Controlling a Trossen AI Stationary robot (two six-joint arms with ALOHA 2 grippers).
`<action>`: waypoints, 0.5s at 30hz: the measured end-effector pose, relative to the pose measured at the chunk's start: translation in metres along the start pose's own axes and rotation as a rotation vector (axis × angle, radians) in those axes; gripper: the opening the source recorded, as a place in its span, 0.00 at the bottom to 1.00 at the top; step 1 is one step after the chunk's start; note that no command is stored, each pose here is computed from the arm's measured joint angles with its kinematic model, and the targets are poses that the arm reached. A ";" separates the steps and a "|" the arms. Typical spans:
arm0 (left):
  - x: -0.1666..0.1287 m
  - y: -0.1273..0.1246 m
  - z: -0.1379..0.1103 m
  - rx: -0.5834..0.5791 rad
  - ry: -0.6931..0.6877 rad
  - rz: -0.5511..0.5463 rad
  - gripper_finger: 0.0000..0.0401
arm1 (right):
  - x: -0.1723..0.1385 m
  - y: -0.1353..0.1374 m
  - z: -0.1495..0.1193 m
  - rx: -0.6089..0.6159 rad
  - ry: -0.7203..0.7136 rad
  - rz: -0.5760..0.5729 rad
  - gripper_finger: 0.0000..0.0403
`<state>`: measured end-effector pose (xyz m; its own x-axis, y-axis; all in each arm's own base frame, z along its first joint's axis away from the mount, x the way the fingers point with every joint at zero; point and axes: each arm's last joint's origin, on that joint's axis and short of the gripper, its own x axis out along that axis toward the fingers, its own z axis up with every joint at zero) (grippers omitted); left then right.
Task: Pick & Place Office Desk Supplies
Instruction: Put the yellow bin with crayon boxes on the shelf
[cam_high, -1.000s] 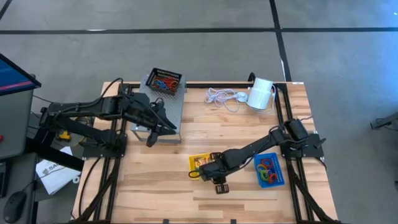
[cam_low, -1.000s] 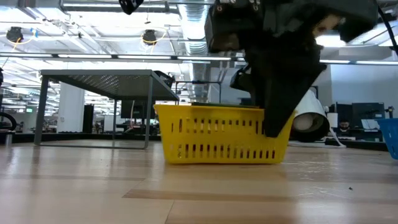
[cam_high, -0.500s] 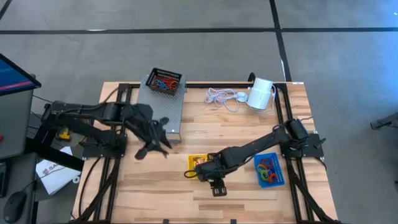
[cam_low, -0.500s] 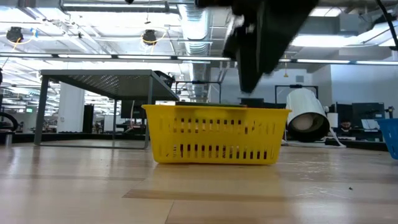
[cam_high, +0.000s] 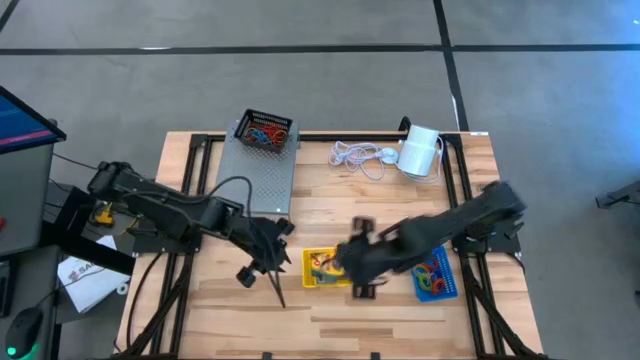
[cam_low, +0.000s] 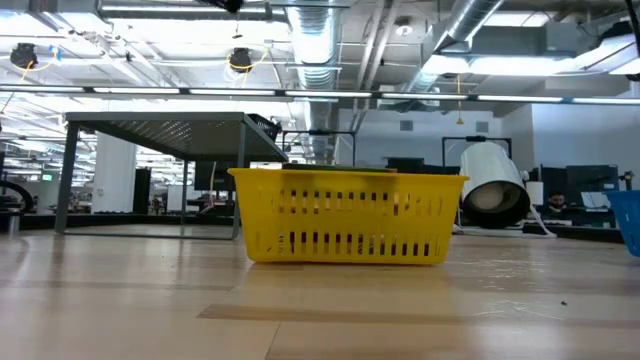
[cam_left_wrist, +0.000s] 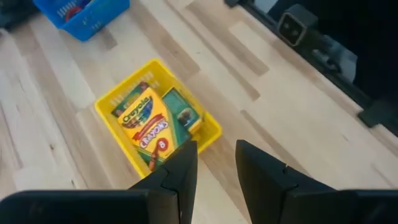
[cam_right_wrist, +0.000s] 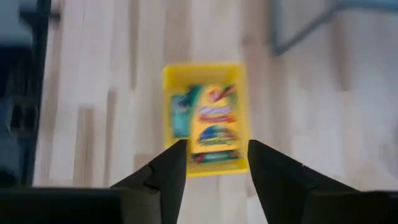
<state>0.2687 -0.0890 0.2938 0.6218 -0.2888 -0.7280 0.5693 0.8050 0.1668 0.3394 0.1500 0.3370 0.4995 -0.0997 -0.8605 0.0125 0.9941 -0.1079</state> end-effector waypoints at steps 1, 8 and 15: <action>0.003 0.002 0.000 -0.005 0.000 0.003 0.26 | -0.016 -0.005 -0.004 0.033 -0.043 -0.016 0.41; 0.012 0.023 -0.001 -0.060 -0.058 0.006 0.26 | -0.100 -0.037 -0.085 0.255 -0.353 -0.035 0.41; 0.036 0.035 -0.022 -0.048 0.032 -0.002 0.26 | -0.089 -0.055 -0.176 0.382 -0.669 0.229 0.41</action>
<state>0.2994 -0.0600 0.2588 0.6026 -0.2748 -0.7493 0.5436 0.8287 0.1333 0.1417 0.0962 0.3318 0.9373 0.0351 -0.3467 0.0821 0.9447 0.3174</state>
